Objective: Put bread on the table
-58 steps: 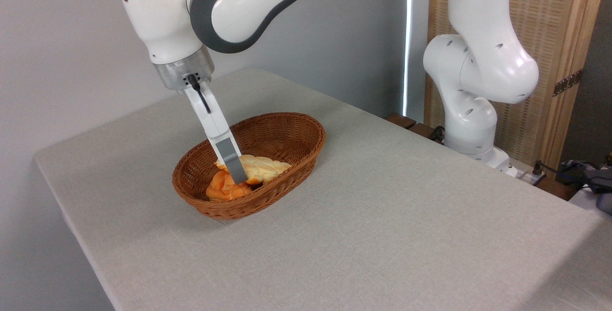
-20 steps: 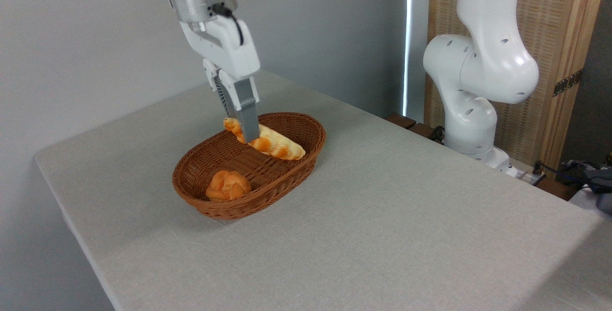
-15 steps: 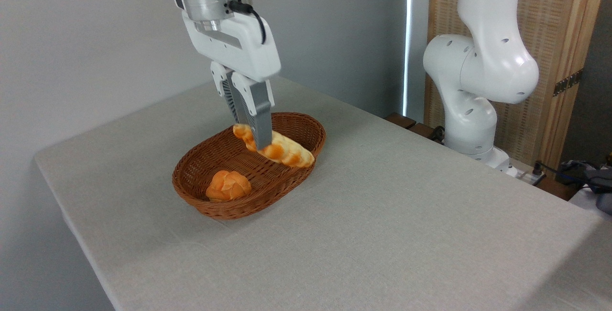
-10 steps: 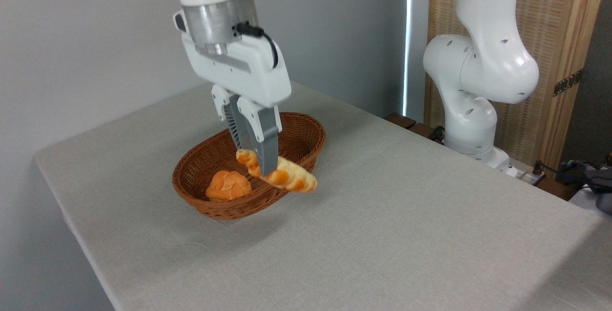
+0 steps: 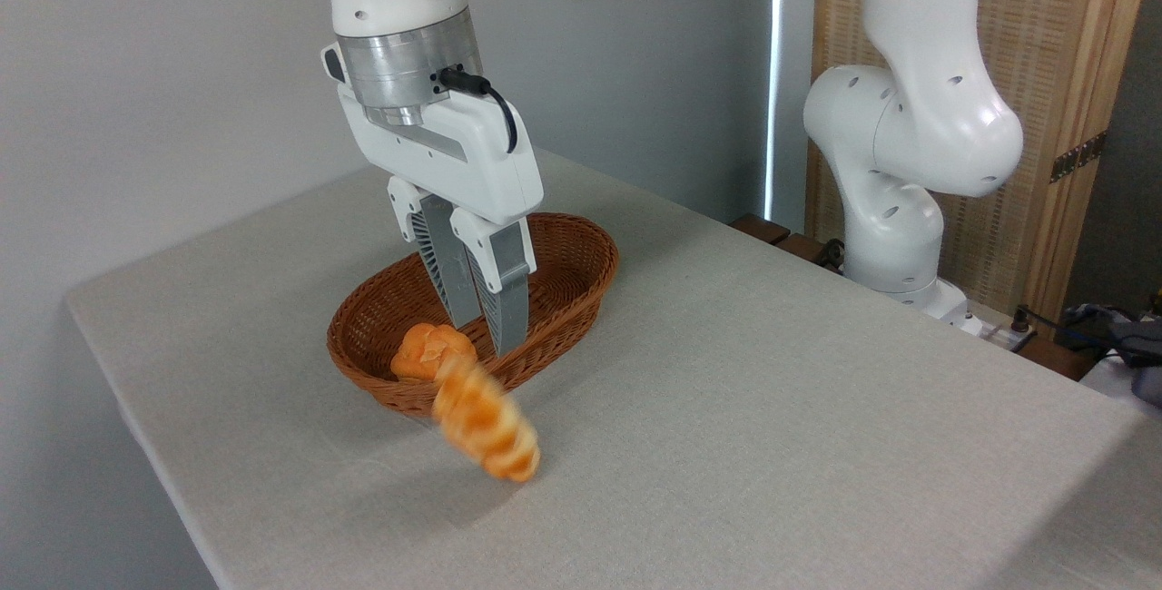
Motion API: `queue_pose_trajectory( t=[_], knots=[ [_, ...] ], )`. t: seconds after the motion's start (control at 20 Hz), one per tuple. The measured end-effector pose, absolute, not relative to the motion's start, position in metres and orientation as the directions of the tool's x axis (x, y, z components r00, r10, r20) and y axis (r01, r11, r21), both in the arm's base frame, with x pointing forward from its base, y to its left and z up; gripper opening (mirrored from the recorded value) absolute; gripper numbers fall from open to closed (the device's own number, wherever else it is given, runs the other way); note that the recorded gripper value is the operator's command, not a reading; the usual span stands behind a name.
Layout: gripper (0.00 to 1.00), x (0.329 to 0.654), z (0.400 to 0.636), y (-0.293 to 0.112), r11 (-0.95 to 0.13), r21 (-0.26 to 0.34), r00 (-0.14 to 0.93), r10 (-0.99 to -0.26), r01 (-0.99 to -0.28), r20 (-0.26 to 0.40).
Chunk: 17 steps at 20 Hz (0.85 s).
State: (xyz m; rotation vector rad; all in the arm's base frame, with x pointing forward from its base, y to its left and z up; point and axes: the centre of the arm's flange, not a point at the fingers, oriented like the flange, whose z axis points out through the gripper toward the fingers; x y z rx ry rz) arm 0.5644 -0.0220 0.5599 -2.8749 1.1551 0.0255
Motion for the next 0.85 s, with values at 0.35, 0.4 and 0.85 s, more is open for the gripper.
queue_pose_trajectory(
  t=[0.35,0.4,0.85],
  knots=[
    [1.00,0.554,0.590,-0.023,-0.720,-0.070,0.721,-0.693,-0.691,0.010],
    [1.00,0.552,0.594,-0.024,-0.718,-0.075,0.719,-0.694,-0.692,0.016],
    [1.00,0.547,0.603,-0.035,-0.728,-0.008,0.724,-0.683,-0.686,0.096]
  ],
)
